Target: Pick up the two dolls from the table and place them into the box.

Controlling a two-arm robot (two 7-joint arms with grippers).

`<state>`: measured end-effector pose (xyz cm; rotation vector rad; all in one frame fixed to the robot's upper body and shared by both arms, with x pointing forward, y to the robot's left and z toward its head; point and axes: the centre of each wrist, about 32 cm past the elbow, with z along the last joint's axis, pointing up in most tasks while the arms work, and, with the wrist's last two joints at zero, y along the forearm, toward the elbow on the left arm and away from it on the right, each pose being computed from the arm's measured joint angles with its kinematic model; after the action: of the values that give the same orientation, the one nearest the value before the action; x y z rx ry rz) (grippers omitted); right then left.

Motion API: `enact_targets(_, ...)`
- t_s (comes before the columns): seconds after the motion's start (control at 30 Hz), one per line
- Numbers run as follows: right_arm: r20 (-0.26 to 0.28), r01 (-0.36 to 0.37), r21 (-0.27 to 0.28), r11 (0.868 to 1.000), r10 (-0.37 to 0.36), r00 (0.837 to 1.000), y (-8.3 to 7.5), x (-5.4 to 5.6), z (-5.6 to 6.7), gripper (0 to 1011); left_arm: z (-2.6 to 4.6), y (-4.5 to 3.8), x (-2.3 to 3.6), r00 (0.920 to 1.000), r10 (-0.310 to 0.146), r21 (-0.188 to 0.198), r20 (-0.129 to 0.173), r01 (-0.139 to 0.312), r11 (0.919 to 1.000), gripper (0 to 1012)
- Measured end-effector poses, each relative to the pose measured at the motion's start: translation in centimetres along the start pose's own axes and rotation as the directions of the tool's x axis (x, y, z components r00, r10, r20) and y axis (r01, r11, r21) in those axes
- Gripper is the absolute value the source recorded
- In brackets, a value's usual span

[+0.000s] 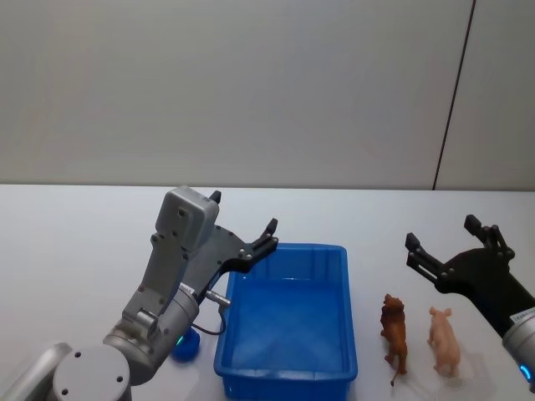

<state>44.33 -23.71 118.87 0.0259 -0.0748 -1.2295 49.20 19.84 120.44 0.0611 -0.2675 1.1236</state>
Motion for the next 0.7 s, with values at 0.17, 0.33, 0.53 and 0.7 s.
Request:
enact_targets(0.17,0.0,0.0,0.0,1.0,0.0,1.0,0.0,0.0,0.0,1001,0.0,0.0,0.0,1.0,0.0,0.0,0.0,0.0,1.0,1002)
enact_targets(0.33,0.0,0.0,0.0,1.0,0.0,1.0,0.0,0.0,0.0,1001,0.0,0.0,0.0,1.0,0.0,0.0,0.0,0.0,1.0,1002)
enact_targets(0.53,0.0,0.0,0.0,1.0,0.0,1.0,0.0,0.0,0.0,1000,0.0,0.0,0.0,1.0,0.0,0.0,0.0,0.0,1.0,1002)
enact_targets(0.7,0.0,0.0,0.0,1.0,0.0,1.0,0.0,0.0,0.0,1001,0.0,0.0,0.0,1.0,0.0,0.0,0.0,0.0,1.0,1002)
